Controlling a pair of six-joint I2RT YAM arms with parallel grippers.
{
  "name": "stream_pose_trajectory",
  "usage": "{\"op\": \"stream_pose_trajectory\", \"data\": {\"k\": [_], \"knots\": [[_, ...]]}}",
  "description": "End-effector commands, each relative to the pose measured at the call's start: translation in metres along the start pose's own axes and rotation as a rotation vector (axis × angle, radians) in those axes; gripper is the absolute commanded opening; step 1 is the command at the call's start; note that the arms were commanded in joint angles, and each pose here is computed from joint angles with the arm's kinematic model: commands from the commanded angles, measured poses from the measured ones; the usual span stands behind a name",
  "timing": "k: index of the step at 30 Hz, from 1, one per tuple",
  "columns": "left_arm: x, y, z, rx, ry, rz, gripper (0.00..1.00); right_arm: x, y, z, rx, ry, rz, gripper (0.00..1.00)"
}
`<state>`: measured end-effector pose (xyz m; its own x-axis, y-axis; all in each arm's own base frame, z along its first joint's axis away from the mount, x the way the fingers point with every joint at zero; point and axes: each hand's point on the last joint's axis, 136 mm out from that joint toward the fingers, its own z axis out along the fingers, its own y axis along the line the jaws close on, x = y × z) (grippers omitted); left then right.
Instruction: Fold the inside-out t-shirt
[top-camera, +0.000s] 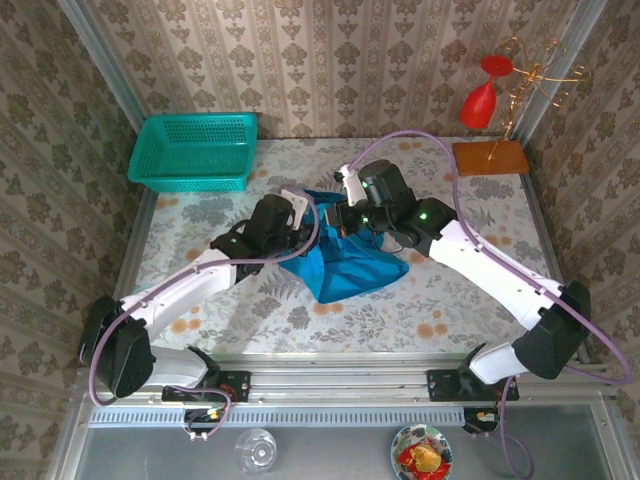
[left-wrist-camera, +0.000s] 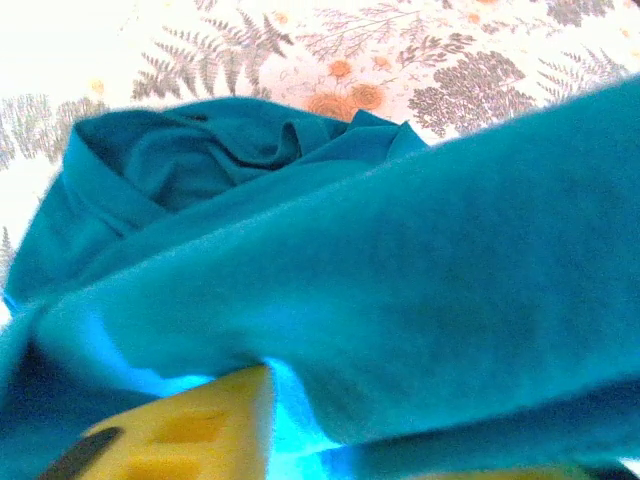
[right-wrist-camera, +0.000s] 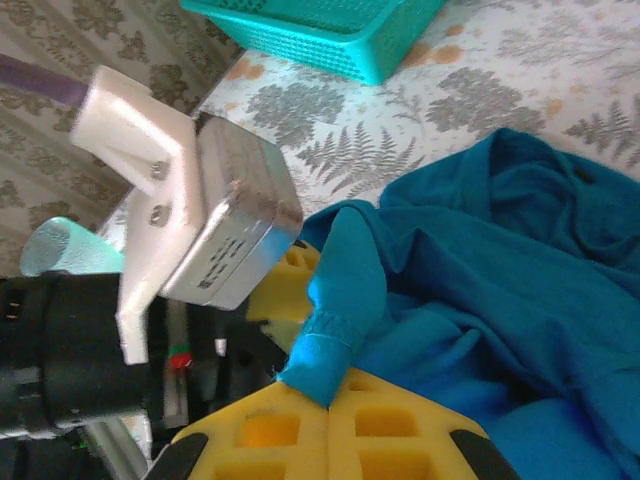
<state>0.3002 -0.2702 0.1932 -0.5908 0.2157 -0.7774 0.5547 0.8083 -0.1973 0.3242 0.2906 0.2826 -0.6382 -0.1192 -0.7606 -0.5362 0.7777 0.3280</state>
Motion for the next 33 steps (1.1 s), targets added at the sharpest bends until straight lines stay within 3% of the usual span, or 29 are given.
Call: {"op": "stream_pose_trajectory", "data": {"k": [1, 4, 10, 14, 16, 19, 21, 23, 26, 28, 33], "knots": [[-0.014, 0.0, -0.011, 0.006, 0.008, 0.087, 0.14, -0.019, -0.042, -0.027, 0.19, -0.088, 0.017, 0.0], [-0.016, -0.002, -0.021, 0.053, 0.051, 0.124, 0.0, -0.02, -0.086, -0.036, 0.263, -0.13, 0.108, 0.0], [-0.007, -0.006, -0.029, 0.217, 0.163, 0.09, 0.0, 0.012, -0.145, -0.025, 0.435, -0.071, 0.12, 0.08], [-0.005, -0.011, -0.028, 0.283, 0.203, 0.046, 0.0, 0.035, -0.128, -0.008, 0.307, -0.001, 0.158, 0.15], [-0.007, -0.012, -0.029, 0.29, 0.214, 0.029, 0.0, 0.045, -0.115, -0.008, 0.259, 0.012, 0.166, 0.24], [-0.01, -0.016, -0.033, 0.322, 0.213, 0.017, 0.0, 0.062, -0.092, -0.011, 0.213, 0.019, 0.157, 0.44], [-0.014, -0.02, -0.037, 0.357, 0.201, 0.017, 0.0, 0.075, -0.076, -0.012, 0.187, 0.034, 0.148, 0.46], [-0.016, -0.023, -0.039, 0.376, 0.201, 0.021, 0.0, 0.088, -0.057, -0.011, 0.155, 0.043, 0.123, 0.39], [-0.02, -0.027, -0.047, 0.394, 0.208, 0.038, 0.0, 0.112, -0.026, -0.003, 0.086, 0.041, 0.099, 0.15], [-0.025, -0.032, -0.058, 0.412, 0.198, 0.061, 0.0, 0.127, -0.017, 0.008, 0.069, 0.026, 0.109, 0.05], [-0.039, -0.042, -0.087, 0.443, 0.145, 0.108, 0.0, 0.141, -0.015, 0.046, 0.092, -0.007, 0.13, 0.0]]}}
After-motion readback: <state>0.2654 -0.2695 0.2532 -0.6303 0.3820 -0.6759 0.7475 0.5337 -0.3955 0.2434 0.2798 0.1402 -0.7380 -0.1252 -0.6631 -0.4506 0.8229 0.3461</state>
